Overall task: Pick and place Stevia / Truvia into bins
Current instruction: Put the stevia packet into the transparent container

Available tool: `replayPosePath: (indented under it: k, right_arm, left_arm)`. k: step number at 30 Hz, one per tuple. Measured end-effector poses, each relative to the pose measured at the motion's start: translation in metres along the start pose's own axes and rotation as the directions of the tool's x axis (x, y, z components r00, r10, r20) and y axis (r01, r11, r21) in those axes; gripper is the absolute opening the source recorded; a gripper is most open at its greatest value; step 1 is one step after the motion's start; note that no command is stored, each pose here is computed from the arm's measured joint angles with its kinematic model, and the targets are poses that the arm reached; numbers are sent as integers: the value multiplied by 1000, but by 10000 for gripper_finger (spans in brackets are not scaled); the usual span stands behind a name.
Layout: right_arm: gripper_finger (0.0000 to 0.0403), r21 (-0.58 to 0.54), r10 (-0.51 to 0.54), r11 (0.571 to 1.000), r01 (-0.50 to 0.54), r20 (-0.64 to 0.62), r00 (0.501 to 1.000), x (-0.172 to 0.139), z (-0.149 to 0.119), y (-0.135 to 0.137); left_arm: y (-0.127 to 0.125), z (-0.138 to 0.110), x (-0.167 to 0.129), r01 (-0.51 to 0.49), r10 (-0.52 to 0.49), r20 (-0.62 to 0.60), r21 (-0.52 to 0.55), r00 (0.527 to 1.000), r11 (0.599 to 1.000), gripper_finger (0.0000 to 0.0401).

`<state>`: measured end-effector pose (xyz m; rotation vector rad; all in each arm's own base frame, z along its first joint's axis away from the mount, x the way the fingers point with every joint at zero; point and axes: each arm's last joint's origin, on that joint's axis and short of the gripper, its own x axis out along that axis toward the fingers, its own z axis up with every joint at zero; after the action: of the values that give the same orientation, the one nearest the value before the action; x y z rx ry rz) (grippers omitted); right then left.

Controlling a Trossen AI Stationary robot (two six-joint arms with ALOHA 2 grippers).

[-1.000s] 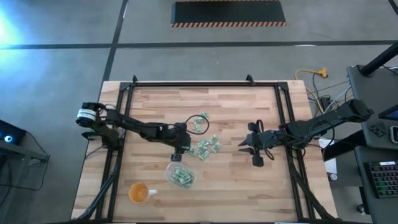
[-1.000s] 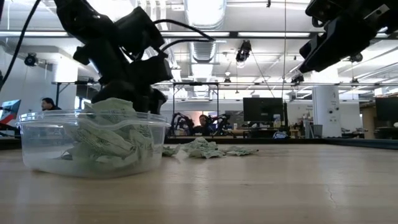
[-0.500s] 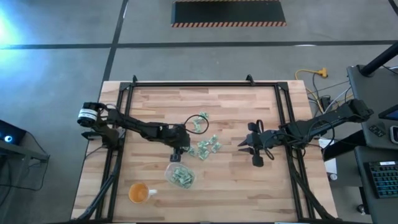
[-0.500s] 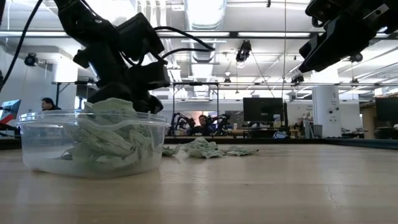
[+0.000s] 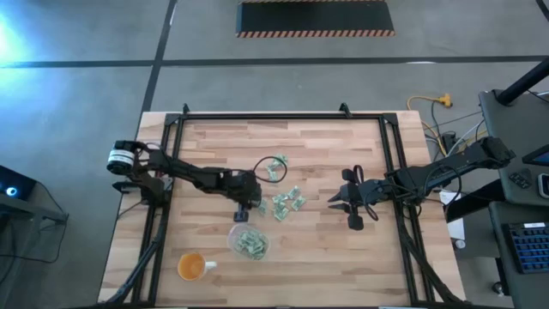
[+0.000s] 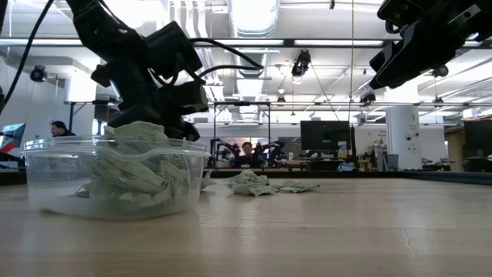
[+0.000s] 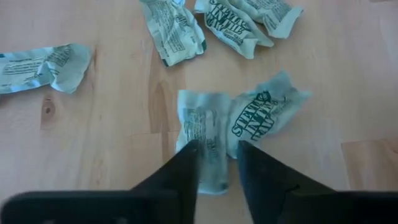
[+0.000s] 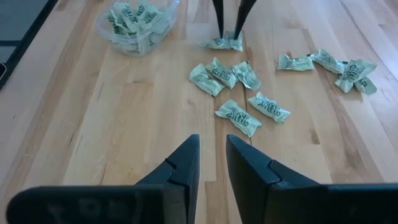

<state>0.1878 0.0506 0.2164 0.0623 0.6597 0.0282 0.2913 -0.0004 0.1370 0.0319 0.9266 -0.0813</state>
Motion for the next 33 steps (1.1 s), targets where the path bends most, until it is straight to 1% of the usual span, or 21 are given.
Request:
replayPosePath:
  k: [4, 6, 11, 15, 21, 24, 26, 28, 33]
  right_arm:
    - [68, 0, 0, 1000, 0, -1, 1000, 0, 0, 0]
    - [68, -1, 0, 1000, 0, 0, 1000, 0, 0, 0]
    - [68, -1, -1, 1000, 1, -1, 1000, 0, 0, 0]
    - [68, -1, -1, 1000, 1, -1, 1000, 0, 0, 0]
    - [68, -1, -2, 1000, 2, -2, 1000, 0, -1, 0]
    - [68, 0, -2, 1000, 2, -1, 1000, 0, -1, 0]
    - [68, 0, -1, 1000, 1, 2, 1000, 0, 0, 0]
    - [68, 1, -2, 1000, 2, 6, 1000, 0, 0, 0]
    - [68, 1, -2, 1000, 2, 8, 1000, 1, 0, 0]
  left_arm:
    - [2, 0, -1, -6, 6, 1, 21, 1000, 1000, 24]
    - [2, 2, -1, -17, 17, 4, 23, 1000, 1000, 7]
    - [4, 7, -7, -80, 79, 33, 23, 996, 997, 12]
    - [5, 11, -15, -139, 138, 59, 17, 989, 990, 7]
    - [4, 12, -21, -146, 145, 82, 4, 986, 989, 2]
    - [4, 11, -18, -130, 131, 82, -15, 988, 991, 9]
    - [3, 11, -13, -103, 104, 94, -10, 990, 995, 23]
    - [3, 11, -8, -78, 78, 108, -1, 991, 997, 44]
    - [3, 11, -1, -77, 75, 120, 15, 990, 997, 120]
